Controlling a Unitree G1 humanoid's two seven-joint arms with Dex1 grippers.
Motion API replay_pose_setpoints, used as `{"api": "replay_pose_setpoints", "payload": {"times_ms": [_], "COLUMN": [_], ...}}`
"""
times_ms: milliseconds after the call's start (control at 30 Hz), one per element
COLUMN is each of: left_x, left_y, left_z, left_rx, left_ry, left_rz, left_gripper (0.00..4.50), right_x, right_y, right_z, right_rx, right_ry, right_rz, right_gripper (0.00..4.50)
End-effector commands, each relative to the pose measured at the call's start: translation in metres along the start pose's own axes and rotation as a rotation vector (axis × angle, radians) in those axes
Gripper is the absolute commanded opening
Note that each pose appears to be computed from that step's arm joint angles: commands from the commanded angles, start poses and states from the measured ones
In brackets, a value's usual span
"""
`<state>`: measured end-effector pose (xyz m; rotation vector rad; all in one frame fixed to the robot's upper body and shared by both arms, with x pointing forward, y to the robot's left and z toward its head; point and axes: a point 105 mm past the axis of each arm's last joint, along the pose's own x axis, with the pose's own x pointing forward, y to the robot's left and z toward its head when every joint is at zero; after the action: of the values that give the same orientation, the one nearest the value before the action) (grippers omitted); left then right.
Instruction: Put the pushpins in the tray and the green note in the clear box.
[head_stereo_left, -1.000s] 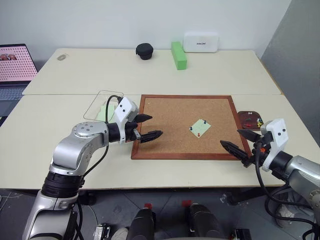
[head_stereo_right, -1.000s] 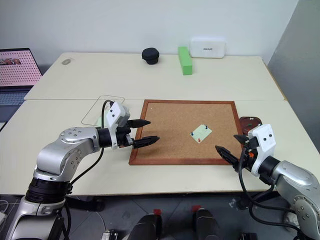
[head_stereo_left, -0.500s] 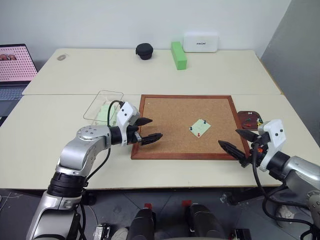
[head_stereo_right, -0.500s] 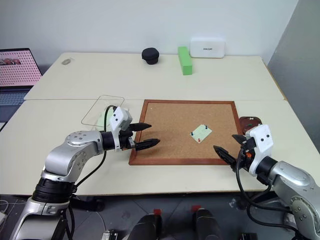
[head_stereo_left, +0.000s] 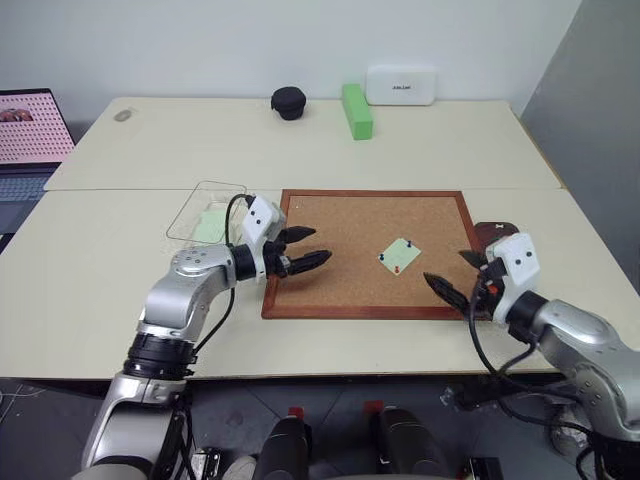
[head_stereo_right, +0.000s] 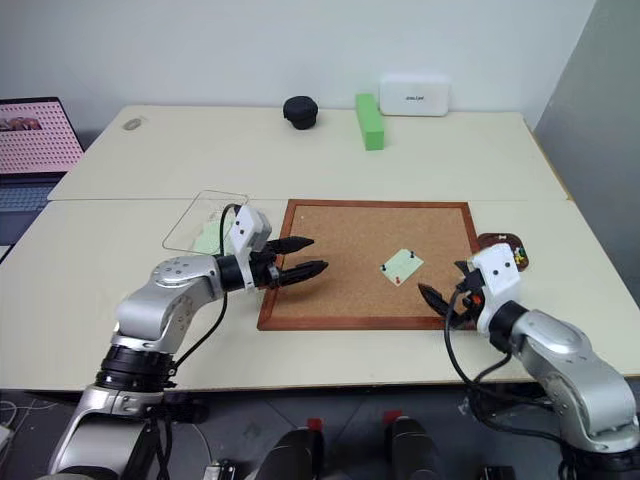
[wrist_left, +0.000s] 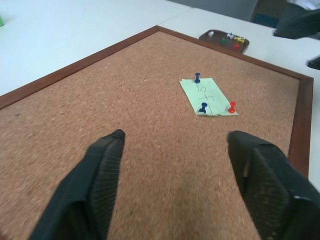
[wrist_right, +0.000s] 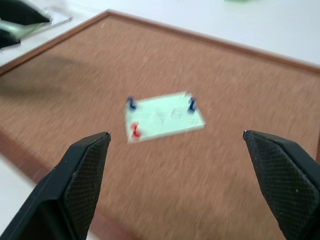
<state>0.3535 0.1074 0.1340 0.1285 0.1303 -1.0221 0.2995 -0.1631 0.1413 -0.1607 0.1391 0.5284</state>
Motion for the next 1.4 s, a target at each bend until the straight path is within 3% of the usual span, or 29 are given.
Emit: {"api": "replay_pose_setpoints", "payload": {"times_ms": [33,433,633,833,933,1200,1400], "left_x": [0.02,0.047,0.053,0.056,0.055,0.059,0.066], "left_y": [-0.005,-0.009,-0.012,-0.021,-0.021,-0.021,-0.027], "left_z": [0.001,-0.001,-0.002,-0.056,-0.069,-0.051,-0.047], "left_rx": [0.079,0.069,0.06,0.0,-0.016,-0.006,0.006], "left_ry": [-0.01,-0.014,-0.003,0.161,0.197,0.137,0.126], "left_rz": [-0.018,-0.016,-0.016,-0.02,-0.019,-0.022,-0.033], "left_gripper": [2.45,0.09,0.03,0.03,0.03,0.03,0.0], "right_x": [0.017,0.063,0.076,0.088,0.093,0.097,0.102], "right_y": [-0.007,-0.014,-0.017,-0.018,-0.015,-0.012,-0.012], "right_z": [0.006,-0.003,-0.004,0.003,0.002,-0.02,-0.022], "right_rx": [-0.024,-0.022,-0.039,-0.028,0.006,-0.017,-0.011], "right_ry": [-0.058,-0.057,-0.066,-0.082,-0.076,0.024,0.023], "right_rz": [-0.043,-0.112,-0.1,-0.074,-0.04,0.018,0.029], "right_gripper": [4.5,4.5,4.5,4.5,4.5,4.5,3.42]}}
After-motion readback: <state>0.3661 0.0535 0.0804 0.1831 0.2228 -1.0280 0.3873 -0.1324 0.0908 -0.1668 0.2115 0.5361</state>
